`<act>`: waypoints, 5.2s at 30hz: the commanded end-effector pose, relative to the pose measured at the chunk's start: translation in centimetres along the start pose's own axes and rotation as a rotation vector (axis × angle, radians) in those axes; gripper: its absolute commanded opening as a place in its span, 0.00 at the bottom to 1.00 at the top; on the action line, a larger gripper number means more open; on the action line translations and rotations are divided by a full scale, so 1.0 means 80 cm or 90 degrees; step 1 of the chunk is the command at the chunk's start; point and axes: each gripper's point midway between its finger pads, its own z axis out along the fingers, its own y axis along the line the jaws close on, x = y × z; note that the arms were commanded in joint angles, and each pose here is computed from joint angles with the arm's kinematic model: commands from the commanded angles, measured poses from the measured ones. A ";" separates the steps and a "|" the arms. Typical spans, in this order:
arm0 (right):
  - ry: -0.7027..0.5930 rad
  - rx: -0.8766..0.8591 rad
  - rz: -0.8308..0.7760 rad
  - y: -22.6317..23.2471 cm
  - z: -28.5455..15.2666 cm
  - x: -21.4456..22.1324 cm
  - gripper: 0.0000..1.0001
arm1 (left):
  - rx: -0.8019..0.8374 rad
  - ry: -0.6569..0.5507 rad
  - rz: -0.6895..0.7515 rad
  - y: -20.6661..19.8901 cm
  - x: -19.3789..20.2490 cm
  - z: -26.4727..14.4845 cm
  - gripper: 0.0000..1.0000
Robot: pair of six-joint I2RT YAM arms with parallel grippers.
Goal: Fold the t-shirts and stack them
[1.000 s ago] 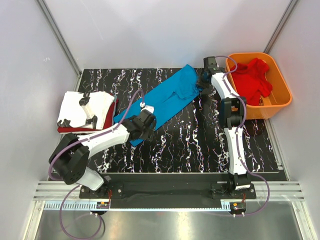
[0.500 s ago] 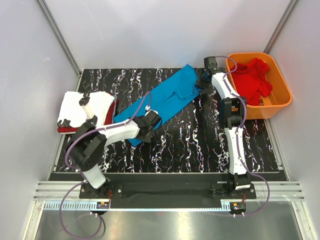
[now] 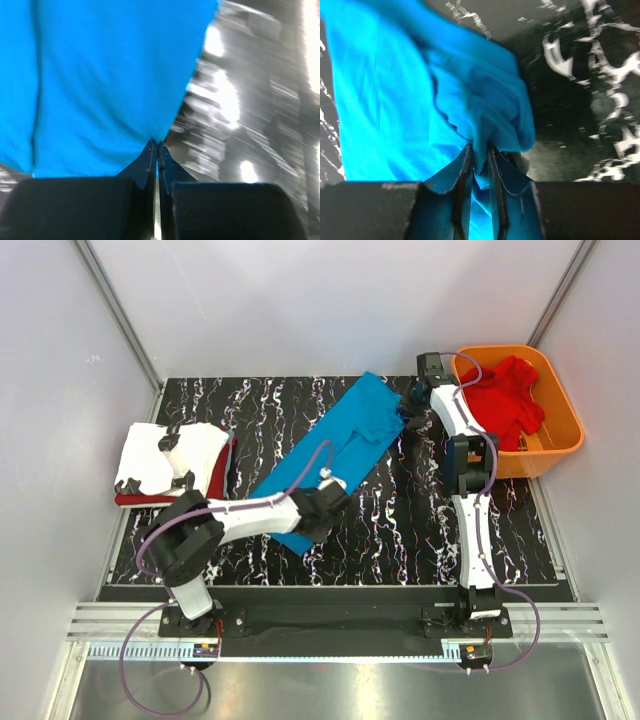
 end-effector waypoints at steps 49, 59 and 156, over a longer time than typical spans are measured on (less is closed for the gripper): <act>-0.067 0.034 -0.047 -0.033 -0.001 -0.052 0.57 | 0.154 -0.054 -0.197 0.015 0.007 -0.033 0.51; -0.061 0.040 -0.051 -0.039 0.028 -0.040 0.16 | 0.184 -0.034 -0.221 0.006 0.028 -0.022 0.22; 0.215 0.103 -0.116 -0.137 -0.343 0.494 0.47 | 0.314 -0.083 -0.289 -0.068 0.090 -0.074 0.37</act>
